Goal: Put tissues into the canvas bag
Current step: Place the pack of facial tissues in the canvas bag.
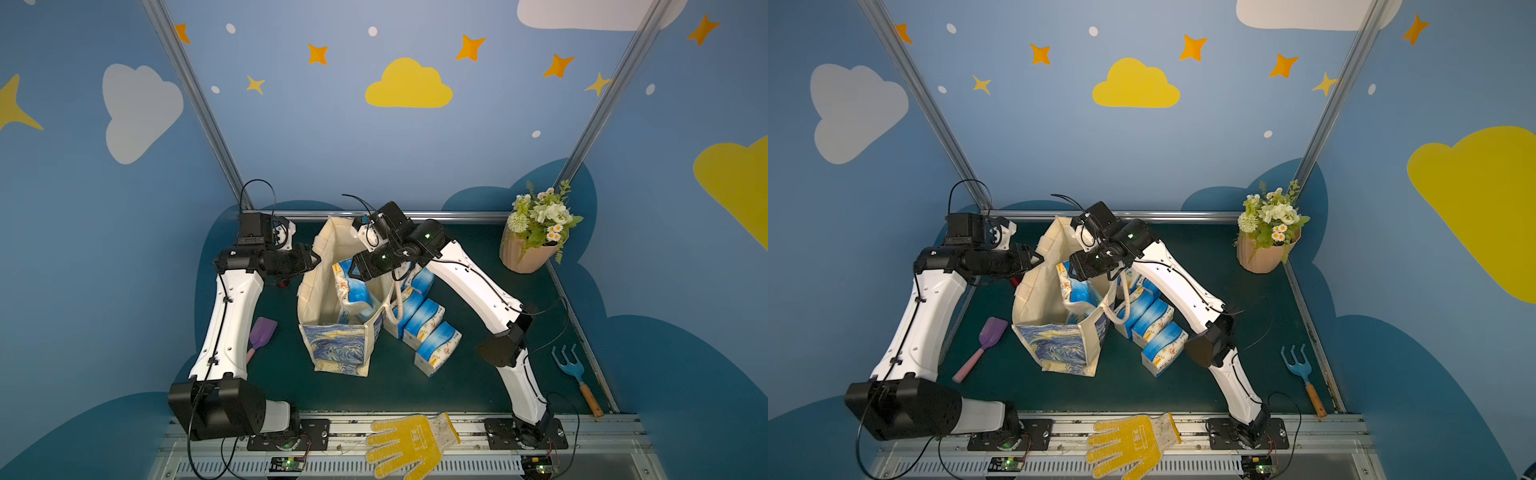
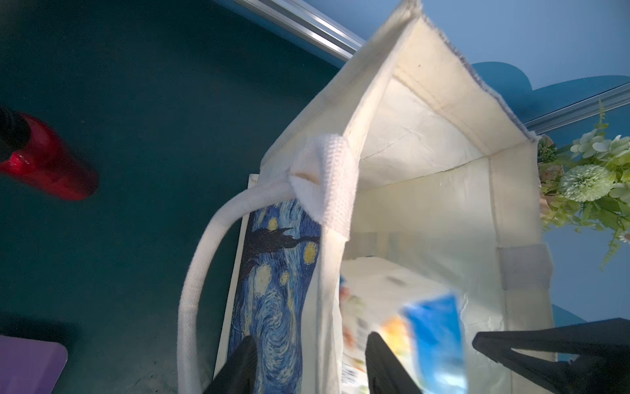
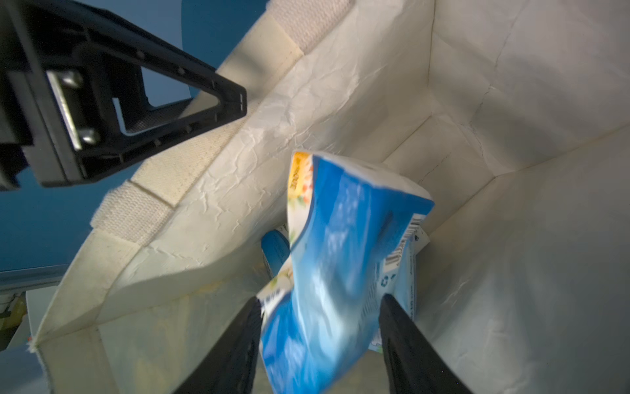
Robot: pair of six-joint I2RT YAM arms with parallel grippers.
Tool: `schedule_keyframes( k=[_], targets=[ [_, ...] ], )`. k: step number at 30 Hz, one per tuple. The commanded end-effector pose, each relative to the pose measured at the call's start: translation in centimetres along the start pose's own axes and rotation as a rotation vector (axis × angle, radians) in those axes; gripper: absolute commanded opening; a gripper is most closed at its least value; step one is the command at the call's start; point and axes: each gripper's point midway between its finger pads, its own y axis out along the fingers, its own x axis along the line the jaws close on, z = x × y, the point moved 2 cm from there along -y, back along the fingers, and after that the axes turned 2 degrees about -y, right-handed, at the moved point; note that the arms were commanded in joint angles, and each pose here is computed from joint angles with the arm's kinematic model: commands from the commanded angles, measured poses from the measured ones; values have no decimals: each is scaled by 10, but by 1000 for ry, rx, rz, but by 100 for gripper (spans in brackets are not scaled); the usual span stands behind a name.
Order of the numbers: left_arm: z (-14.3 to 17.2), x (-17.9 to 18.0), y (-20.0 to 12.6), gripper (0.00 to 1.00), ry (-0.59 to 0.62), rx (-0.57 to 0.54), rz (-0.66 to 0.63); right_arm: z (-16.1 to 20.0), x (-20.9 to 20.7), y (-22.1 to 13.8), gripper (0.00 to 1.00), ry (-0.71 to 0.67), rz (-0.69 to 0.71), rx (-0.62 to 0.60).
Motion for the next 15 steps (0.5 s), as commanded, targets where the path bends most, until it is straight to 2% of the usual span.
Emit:
schedule_keyframes(
  k=[1,5,8,9,11,15],
  targets=[
    [-4,-5,-11,3,9,-42,4,-4,7,-35,57,-34,12,-54],
    [-5,-7,-14,4,33,-72,13,-9,7,-84,58,-58,89,-152],
    [-4,-6,-19,4,57,-103,3,-2,-5,-126,60,-37,199,-275],
    [-4,-5,-20,3,65,-114,-4,5,-12,-136,65,-24,233,-310],
    [-4,-5,-23,3,80,-127,-13,22,-26,-157,67,27,274,-361],
    [-6,-5,-24,3,89,-133,-14,68,-58,-174,67,174,348,-333]
  ],
)
